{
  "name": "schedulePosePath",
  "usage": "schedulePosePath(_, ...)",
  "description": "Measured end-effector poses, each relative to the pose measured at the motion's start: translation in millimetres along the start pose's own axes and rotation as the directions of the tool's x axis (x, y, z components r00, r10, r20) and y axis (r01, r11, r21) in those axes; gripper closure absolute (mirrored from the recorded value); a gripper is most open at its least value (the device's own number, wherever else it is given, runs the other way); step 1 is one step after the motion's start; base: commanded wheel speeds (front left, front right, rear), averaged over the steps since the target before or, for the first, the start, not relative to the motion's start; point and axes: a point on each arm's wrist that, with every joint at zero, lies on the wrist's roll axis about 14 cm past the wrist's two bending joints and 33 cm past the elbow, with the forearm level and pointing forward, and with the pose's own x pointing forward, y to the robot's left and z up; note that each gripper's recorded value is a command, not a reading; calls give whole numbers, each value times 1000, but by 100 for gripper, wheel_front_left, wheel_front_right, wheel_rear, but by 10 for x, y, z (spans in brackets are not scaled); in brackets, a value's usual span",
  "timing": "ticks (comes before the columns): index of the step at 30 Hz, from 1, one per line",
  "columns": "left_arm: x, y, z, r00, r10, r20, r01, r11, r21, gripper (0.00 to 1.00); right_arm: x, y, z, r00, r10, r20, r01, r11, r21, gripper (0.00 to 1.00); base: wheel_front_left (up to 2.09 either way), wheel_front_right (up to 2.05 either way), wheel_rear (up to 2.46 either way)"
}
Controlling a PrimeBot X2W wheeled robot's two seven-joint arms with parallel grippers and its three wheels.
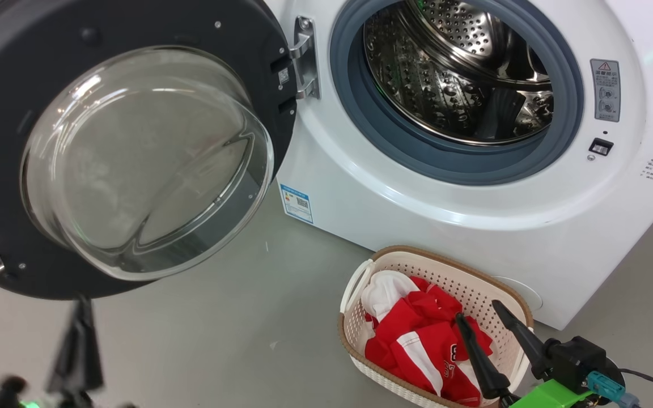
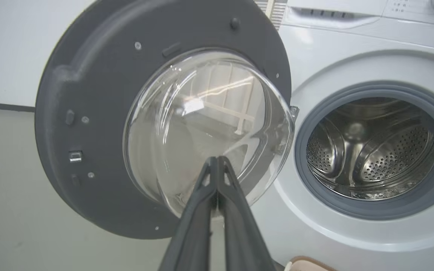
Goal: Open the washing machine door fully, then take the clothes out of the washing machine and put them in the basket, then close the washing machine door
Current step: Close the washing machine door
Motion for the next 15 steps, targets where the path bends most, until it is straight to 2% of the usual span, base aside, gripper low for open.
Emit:
schedulePosePath(3, 244, -62, 526, 985, -36, 166, 32, 999, 28, 100, -10, -18, 3, 1000, -12, 5, 12, 1000, 11, 0, 0, 0, 0)
schedulePosePath(7, 511, -94, 1183, 934, -87, 348, 59, 994, 89, 100, -31, -65, -30, 1000, -30, 0, 30, 999, 24, 0, 0, 0, 0)
schedulePosePath(15, 961, -43, 2290, 815, -142, 561, 35, 980, 196, 100, -11, -124, -86, 999, -51, -6, 51, 998, 45, 0, 0, 0, 0)
